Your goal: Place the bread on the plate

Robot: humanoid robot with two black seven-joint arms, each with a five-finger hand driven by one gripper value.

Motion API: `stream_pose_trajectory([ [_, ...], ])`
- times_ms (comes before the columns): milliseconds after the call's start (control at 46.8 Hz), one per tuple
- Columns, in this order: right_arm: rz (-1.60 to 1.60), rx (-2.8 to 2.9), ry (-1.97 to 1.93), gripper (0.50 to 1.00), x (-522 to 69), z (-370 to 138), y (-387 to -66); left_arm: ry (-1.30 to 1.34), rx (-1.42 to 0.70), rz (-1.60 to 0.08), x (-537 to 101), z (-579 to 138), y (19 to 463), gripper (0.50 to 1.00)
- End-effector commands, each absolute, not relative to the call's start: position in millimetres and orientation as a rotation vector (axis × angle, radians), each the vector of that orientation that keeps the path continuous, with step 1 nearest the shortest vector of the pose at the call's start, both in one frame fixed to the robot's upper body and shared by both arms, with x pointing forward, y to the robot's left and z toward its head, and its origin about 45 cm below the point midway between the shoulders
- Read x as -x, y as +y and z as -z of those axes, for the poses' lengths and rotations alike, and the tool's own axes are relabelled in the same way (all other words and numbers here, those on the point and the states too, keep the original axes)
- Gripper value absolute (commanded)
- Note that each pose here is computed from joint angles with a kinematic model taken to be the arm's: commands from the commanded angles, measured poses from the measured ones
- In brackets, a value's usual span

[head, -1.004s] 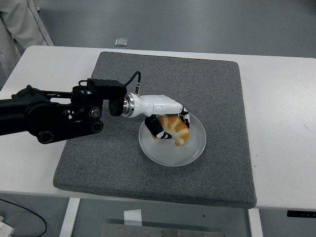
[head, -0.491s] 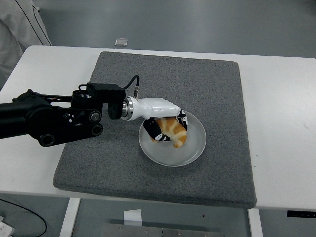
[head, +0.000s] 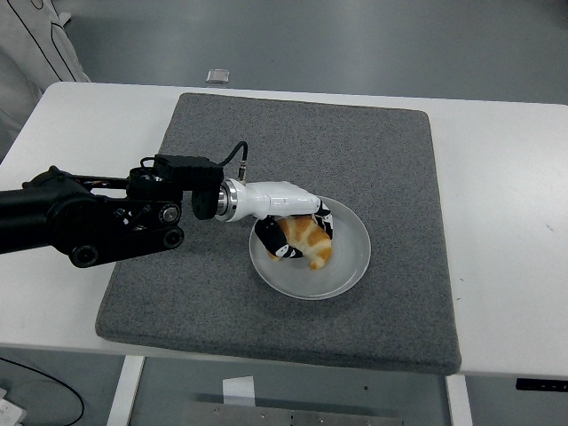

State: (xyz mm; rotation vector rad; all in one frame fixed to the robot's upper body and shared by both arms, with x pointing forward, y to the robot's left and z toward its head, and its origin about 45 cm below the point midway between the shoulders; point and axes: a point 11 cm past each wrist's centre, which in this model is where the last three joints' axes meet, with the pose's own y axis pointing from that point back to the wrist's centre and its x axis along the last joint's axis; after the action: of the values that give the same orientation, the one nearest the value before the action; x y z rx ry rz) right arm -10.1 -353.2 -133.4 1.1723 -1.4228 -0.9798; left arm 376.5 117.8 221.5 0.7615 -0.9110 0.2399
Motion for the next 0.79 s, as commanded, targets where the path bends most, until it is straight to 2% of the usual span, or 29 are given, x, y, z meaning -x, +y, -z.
stream_pose_trajectory([
  [0,0.979,-1.173,-1.422,0.932,10.1,133.4,-353.2,-0.911,-0.761,-0.239,-376.5,-221.6,117.8,0.5],
  [278,0.98,-1.172,-1.423,0.932,10.1,133.4,-353.2,-0.91,-0.759,-0.241,-376.8,-222.1,117.6,0.5],
  [299,0.979,-1.173,-1.422,0.932,10.1,133.4,-353.2,-0.91,-0.759,-0.241,-376.8,-222.1,117.6,0.535],
  [342,0.98,-1.172,-1.423,0.932,10.1,133.4,-353.2,-0.91,-0.758,-0.243,-376.9,-222.2,117.6,0.706],
  [363,0.979,-1.173,-1.422,0.932,10.1,133.4,-353.2,-0.909,-0.758,-0.241,-376.4,-222.2,117.3,0.76],
  [577,0.979,-1.173,-1.422,0.932,10.1,133.4,-353.2,-0.897,-0.748,-0.249,-377.3,-225.6,116.3,0.853],
  [705,0.98,-1.172,-1.423,0.932,10.1,133.4,-353.2,-0.887,-0.741,-0.25,-376.7,-228.7,115.5,0.941],
  [769,0.979,-1.173,-1.422,0.932,10.1,133.4,-353.2,-0.869,-0.736,-0.258,-377.9,-231.6,116.3,0.964],
])
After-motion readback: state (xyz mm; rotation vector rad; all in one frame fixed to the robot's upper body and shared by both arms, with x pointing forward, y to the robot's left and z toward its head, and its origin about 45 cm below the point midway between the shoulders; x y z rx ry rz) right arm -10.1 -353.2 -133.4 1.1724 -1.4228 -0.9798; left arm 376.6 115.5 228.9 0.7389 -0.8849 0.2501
